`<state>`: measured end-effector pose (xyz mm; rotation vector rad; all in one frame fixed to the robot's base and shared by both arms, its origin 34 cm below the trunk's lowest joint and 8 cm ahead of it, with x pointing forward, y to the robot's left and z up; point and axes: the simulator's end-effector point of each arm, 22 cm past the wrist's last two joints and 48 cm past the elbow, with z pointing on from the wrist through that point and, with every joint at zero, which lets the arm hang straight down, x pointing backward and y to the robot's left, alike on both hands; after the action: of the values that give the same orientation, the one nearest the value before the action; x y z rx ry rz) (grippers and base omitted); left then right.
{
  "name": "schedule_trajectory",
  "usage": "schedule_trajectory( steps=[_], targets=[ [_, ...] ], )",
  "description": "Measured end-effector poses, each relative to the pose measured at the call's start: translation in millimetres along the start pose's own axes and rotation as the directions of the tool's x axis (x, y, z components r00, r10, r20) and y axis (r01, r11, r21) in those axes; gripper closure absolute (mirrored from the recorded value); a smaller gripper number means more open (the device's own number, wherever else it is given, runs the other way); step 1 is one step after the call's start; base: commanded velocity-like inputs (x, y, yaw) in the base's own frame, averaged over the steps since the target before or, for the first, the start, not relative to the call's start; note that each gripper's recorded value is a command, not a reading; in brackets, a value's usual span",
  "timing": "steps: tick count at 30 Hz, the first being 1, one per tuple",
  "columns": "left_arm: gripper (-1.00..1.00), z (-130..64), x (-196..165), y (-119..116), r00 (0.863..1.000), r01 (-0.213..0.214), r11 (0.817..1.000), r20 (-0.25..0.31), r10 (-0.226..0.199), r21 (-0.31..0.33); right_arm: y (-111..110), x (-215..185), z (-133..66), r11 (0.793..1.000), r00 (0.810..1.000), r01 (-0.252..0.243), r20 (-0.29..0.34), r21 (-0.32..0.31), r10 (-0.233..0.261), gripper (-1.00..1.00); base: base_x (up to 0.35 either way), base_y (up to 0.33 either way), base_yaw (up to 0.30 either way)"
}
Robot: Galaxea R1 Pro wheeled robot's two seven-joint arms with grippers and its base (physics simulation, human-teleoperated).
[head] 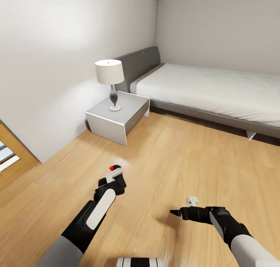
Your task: Attach the digital camera to the camera tripod in the bedroom.
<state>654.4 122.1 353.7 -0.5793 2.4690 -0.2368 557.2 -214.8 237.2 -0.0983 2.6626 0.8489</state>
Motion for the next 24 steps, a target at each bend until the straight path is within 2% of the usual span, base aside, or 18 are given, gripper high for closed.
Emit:
schedule_trajectory(
  steps=[24],
  targets=[
    [1.0,-40.9,-37,-21,0.996,-0.005,0.999,0.084,0.001,0.043,22,-40,-32.0,0.998,0.995,0.057,0.083,0.002,-0.057,-1.0,0.0,0.0,0.0]
  ],
)
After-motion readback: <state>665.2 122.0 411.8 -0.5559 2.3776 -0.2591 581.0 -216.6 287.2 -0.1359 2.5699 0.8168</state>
